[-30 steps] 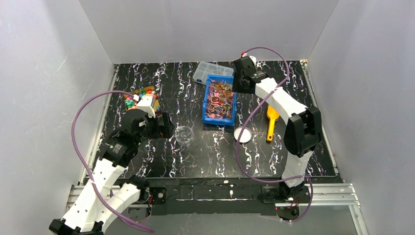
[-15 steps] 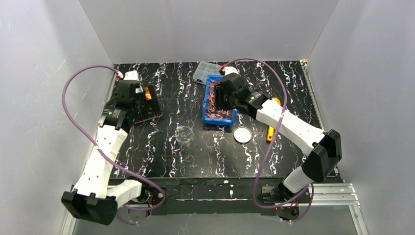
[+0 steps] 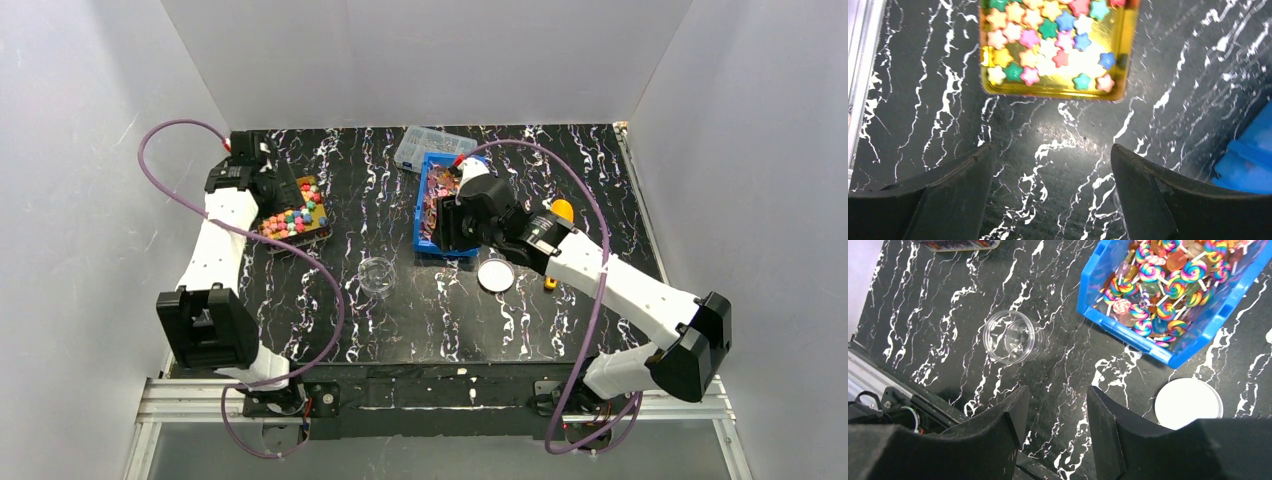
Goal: Pack the candies
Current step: Move the storage box to the center of the board, then move the packing bottle to the center of the board.
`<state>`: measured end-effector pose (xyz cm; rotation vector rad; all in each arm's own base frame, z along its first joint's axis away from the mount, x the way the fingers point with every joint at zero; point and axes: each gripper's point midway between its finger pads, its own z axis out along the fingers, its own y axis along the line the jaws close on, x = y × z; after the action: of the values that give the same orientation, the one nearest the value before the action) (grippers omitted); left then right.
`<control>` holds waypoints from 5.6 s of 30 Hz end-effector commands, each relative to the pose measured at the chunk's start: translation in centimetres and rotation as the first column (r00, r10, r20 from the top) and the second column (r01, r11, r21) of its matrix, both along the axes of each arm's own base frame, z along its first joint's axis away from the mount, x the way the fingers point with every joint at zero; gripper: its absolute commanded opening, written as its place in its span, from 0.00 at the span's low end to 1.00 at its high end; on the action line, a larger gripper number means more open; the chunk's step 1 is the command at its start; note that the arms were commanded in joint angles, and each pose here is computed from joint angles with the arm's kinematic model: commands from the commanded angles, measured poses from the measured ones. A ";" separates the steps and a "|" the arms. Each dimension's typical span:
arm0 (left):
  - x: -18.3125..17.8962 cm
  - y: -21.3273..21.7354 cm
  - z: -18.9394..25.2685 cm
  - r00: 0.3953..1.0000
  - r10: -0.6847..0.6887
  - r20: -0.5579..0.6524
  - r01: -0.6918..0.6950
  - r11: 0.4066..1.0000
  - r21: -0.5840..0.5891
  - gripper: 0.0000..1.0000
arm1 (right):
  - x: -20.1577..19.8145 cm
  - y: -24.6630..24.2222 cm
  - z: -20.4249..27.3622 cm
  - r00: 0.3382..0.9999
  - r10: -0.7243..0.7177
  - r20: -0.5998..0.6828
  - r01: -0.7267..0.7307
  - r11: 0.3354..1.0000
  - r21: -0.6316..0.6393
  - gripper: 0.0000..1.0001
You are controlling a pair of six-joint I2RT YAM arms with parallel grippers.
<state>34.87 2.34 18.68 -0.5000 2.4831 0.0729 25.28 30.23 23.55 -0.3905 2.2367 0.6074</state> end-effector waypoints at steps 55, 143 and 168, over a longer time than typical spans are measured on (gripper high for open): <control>3.7 8.0 -12.3 0.945 0.100 -0.311 -0.160 0.972 -0.174 0.11 | -7.0 4.1 -3.0 0.973 0.221 -0.071 -0.211 0.969 0.130 0.49; -11.5 -14.7 -3.7 0.898 -0.436 0.050 0.417 0.812 -0.408 0.60 | 0.3 -13.4 -1.1 0.944 -0.323 0.059 0.328 0.916 -0.233 0.67; -7.8 -16.9 -9.7 0.906 -0.410 -0.104 0.363 0.880 -0.307 0.55 | 0.6 -13.6 -4.1 0.944 -0.331 -0.022 0.317 0.919 -0.234 0.67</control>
<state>26.13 -14.69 8.59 -0.1078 2.7430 -0.5014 25.45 16.19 19.26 -0.1006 2.3878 0.1646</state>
